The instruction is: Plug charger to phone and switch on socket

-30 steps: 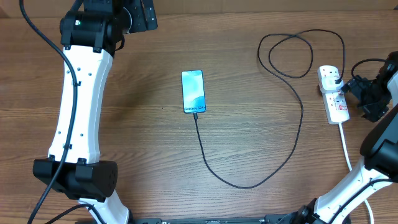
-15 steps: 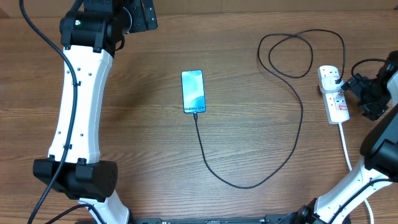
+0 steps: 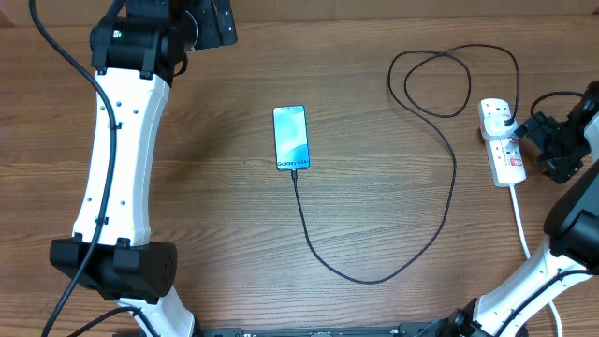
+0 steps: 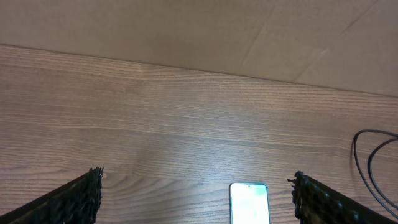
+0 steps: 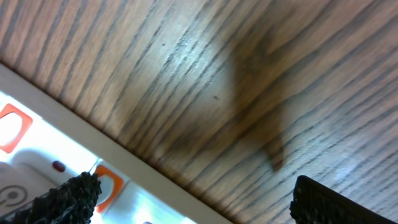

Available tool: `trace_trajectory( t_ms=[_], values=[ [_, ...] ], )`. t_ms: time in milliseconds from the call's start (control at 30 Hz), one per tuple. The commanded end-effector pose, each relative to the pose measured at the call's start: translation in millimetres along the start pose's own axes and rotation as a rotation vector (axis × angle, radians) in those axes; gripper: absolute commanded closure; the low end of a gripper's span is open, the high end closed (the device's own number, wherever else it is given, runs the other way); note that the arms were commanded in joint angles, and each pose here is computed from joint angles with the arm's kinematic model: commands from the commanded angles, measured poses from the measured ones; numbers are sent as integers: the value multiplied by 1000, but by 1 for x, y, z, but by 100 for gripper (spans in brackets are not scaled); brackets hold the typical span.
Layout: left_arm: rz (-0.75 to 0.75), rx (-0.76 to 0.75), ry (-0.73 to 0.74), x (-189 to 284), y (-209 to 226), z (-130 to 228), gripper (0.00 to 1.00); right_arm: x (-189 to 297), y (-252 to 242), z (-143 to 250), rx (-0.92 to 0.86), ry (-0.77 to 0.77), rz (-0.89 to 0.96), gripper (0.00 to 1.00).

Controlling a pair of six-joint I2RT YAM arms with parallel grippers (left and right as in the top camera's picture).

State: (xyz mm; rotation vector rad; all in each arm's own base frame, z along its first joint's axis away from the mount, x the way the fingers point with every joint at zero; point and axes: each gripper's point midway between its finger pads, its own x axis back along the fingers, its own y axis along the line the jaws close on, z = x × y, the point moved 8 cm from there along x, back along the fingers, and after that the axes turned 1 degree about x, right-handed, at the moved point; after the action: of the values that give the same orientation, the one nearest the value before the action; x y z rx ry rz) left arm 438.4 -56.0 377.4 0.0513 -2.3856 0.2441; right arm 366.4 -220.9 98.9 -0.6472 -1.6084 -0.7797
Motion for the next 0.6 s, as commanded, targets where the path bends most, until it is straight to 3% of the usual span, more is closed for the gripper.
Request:
trace_trajectory(
  t_ms=[0,567],
  values=[
    [-15,-13,-4,-1,1,0,0,-13,4,15,35,80,-34,0],
    [-15,-13,-4,-1,1,0,0,4,1,20,2,100,-24,0]
  ],
)
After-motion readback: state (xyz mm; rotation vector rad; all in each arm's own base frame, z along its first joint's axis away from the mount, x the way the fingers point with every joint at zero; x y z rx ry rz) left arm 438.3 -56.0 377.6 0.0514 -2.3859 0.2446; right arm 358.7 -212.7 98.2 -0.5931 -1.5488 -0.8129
